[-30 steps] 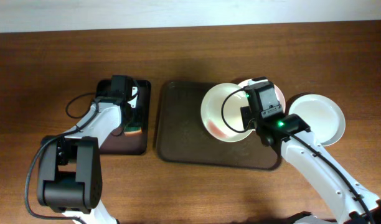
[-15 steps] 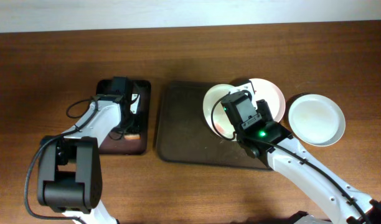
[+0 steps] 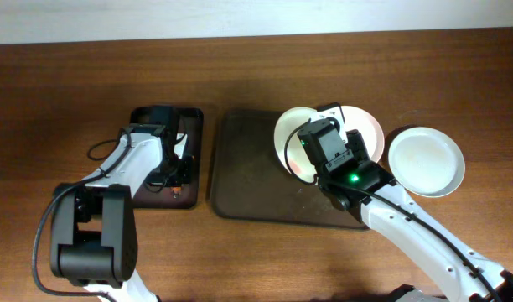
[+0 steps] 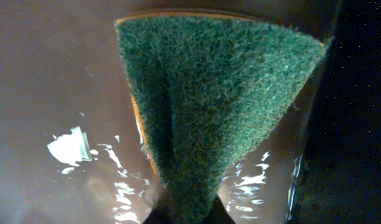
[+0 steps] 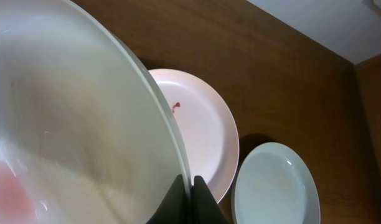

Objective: Clean dirty plates on tray and stack at the side

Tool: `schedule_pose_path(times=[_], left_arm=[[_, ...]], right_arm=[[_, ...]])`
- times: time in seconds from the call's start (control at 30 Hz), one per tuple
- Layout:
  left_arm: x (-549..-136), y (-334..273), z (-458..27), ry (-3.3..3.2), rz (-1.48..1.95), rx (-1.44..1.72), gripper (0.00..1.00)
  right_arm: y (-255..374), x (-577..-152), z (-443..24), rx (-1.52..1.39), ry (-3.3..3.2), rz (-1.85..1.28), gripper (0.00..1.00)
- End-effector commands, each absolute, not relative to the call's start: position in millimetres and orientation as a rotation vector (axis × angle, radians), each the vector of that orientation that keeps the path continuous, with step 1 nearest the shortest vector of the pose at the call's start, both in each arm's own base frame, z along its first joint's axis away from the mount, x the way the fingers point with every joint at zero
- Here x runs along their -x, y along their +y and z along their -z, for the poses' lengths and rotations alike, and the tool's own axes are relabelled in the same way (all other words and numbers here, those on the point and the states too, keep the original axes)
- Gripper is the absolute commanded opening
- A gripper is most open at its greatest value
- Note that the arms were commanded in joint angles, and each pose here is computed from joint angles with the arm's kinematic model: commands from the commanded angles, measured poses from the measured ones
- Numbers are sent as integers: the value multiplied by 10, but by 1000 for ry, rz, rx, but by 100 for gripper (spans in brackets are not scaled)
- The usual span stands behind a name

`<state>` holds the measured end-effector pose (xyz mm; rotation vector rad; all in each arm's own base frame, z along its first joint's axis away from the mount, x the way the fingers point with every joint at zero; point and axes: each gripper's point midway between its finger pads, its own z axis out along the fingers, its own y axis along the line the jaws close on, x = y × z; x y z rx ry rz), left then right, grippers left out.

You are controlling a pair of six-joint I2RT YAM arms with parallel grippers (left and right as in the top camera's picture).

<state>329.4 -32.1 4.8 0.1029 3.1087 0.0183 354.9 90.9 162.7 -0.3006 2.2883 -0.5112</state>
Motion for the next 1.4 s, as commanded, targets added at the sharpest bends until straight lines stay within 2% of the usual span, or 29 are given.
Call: schedule_pose_path(times=[0.0, 0.07, 0.1, 0.13, 0.17, 0.3, 0.4, 0.6, 0.7, 0.73, 0.83, 1.0, 1.03, 1.1, 1.13, 1.23, 1.37], left_arm=[[-3342, -304, -43, 3107, -31, -107, 0], [-3400, -309, -91, 3092, -30, -106, 0], [-3461, -316, -138, 3076, -28, -105, 37], [-3532, -322, -191, 3056, -26, -104, 63], [-3592, -329, -234, 3038, -24, -103, 70], [-3857, -357, -357, 2943, -13, -98, 77], [-3965, -368, -370, 2899, -8, -97, 75], [-3918, -428, -212, 2943, 40, -105, 70], [-3871, -485, -66, 2984, 90, -110, 54], [-3865, -483, -43, 2990, 89, -110, 45], [-3908, -479, -55, 2974, 85, -109, 0], [-4048, -443, -193, 2934, 45, -104, 0], [-4083, -443, -259, 2925, 42, -104, 12], [-4108, -446, -330, 2924, 43, -103, 52], [-4113, -447, -366, 2926, 43, -103, 61], [-4083, -442, -412, 2944, 41, -103, 64], [-4005, -437, -568, 2947, 42, -102, 66]], right_arm=[[908, -3576, -1820, 261, 2242, 507, 4], [908, -3576, -1820, 260, 2242, 507, 4], [909, -3576, -1820, 257, 2242, 504, 4], [906, -3577, -1820, 256, 2242, 505, 4], [906, -3577, -1820, 256, 2242, 505, 4], [907, -3577, -1819, 256, 2243, 504, 4], [923, -3576, -1811, 261, 2246, 493, 4], [922, -3576, -1811, 261, 2246, 493, 4], [922, -3576, -1811, 261, 2246, 493, 4], [923, -3576, -1811, 261, 2246, 493, 4], [923, -3576, -1811, 261, 2246, 493, 4], [882, -3598, -1877, 239, 2225, 524, 4], [847, -3613, -1937, 227, 2207, 556, 4], [856, -3642, -2027, 303, 2187, 600, 4], [870, -3664, -2084, 376, 2173, 632, 4], [882, -3674, -2141, 521, 2148, 713, 4], [918, -3631, -2276, 529, 2080, 829, 4]])
